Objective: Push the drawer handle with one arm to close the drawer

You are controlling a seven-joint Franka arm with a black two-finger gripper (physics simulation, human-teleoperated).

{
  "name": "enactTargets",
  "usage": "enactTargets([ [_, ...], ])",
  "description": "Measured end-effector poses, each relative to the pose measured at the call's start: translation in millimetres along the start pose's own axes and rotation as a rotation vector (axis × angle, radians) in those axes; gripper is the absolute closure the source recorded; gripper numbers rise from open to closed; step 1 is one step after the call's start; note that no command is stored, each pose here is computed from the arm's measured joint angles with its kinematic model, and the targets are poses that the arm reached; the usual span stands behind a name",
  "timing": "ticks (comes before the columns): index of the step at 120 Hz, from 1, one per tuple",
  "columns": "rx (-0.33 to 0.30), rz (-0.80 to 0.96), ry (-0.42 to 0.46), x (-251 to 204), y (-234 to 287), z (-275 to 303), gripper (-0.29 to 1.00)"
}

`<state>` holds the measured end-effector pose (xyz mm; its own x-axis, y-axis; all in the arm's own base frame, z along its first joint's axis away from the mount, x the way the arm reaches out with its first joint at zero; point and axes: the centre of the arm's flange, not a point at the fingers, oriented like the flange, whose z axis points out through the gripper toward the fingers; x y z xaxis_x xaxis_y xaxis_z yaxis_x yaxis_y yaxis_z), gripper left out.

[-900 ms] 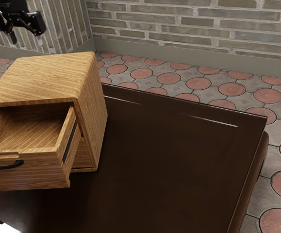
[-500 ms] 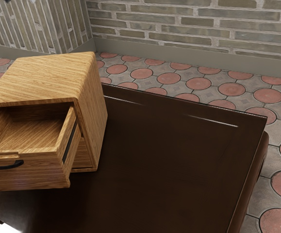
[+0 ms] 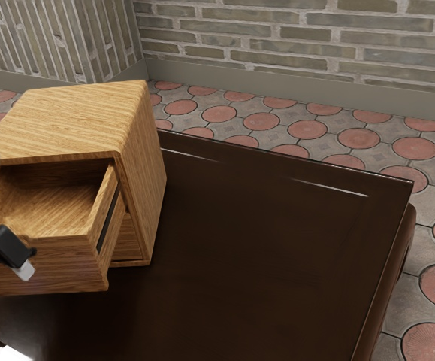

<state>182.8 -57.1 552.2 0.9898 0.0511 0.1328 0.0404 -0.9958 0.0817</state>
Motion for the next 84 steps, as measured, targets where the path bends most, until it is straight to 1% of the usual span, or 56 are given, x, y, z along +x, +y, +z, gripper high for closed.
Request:
enactTargets([
  [13,0.027,-0.024,-0.096,-23,-6,34,0.02],
  [18,0.022,-0.097,-0.123,-20,-27,39,0.02],
  [24,0.048,-0.203,-0.156,-12,-52,45,0.02],
  [30,0.069,-0.287,-0.183,-6,-65,48,0.03],
  [35,0.090,-0.318,-0.189,-2,-65,49,0.03],
  [41,0.100,-0.333,-0.186,2,-63,48,0.03],
  [64,0.099,-0.374,-0.157,17,-58,35,0.04],
  [68,0.095,-0.381,-0.153,19,-57,34,0.09],
  [84,0.082,-0.405,-0.145,30,-57,34,0.43],
])
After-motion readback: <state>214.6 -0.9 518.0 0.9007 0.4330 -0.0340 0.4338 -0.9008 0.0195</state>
